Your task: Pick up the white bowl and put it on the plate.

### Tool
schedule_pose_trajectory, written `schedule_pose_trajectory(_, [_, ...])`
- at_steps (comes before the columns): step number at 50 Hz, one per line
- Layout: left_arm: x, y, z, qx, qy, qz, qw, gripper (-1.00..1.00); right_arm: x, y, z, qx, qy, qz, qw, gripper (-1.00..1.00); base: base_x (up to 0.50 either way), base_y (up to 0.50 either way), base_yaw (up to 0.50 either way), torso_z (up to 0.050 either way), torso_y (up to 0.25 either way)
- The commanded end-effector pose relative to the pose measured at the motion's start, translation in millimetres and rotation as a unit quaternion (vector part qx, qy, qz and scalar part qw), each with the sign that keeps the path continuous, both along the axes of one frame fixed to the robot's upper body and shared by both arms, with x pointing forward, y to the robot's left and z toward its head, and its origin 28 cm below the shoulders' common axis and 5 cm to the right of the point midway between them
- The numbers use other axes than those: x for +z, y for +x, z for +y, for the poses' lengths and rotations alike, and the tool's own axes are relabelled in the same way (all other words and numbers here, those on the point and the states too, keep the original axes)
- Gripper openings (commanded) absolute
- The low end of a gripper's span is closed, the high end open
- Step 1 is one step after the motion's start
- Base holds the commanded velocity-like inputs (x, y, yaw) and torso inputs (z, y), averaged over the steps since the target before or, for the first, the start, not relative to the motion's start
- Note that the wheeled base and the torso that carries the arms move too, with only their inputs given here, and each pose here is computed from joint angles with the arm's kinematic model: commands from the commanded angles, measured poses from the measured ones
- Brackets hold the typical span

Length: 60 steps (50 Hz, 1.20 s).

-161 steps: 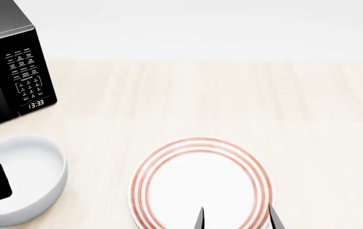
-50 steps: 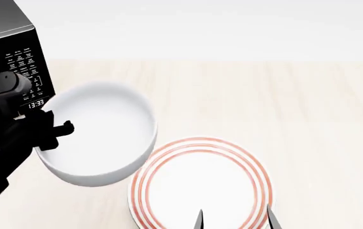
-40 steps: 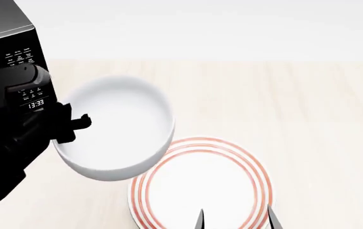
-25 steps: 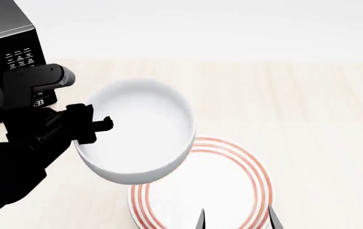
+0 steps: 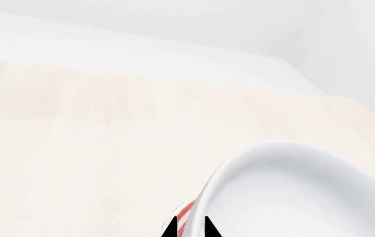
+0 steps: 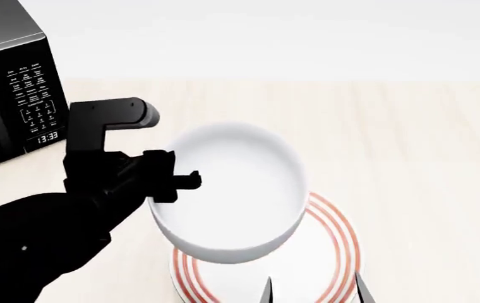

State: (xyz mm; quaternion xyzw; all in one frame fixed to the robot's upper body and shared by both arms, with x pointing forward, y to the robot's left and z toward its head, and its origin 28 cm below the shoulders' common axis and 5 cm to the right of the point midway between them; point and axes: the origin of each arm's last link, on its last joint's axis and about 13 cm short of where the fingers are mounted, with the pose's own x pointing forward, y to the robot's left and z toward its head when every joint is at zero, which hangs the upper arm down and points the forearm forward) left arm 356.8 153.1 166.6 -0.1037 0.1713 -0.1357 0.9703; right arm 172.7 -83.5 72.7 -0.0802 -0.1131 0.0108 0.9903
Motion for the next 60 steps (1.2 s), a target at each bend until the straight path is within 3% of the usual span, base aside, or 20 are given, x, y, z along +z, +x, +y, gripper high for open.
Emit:
schedule_pose_trajectory(1, [-0.9, 4.2, -14.4, -0.019, -0.007, -0.004, 1.0, -1.0, -0.8, -0.1, -0.2, 0.0, -0.001, 0.0, 1.0, 1.0, 0.0, 0.0, 0.0, 0.0, 0.0])
schedule_pose_trajectory(17, [-6.8, 11.5, -32.4, -0.049, 0.002, -0.002, 0.999, -1.0, -1.9, 0.6, -0.7, 0.0, -0.004, 0.003, 1.0, 1.0, 0.0, 0.0, 0.0, 0.0, 0.001])
schedule_pose_trajectory(29, [-8.7, 12.1, -36.8, -0.057, 0.006, 0.0, 0.998, -1.0, -1.6, 0.8, -1.4, 0.001, -0.005, 0.003, 1.0, 1.0, 0.0, 0.0, 0.0, 0.0, 0.001])
schedule_pose_trajectory(60, [-27.7, 22.0, -43.5, -0.025, 0.001, 0.007, 1.0, -1.0, -2.4, 1.4, -2.4, 0.002, -0.005, 0.005, 1.0, 1.0, 0.0, 0.0, 0.0, 0.0, 0.0])
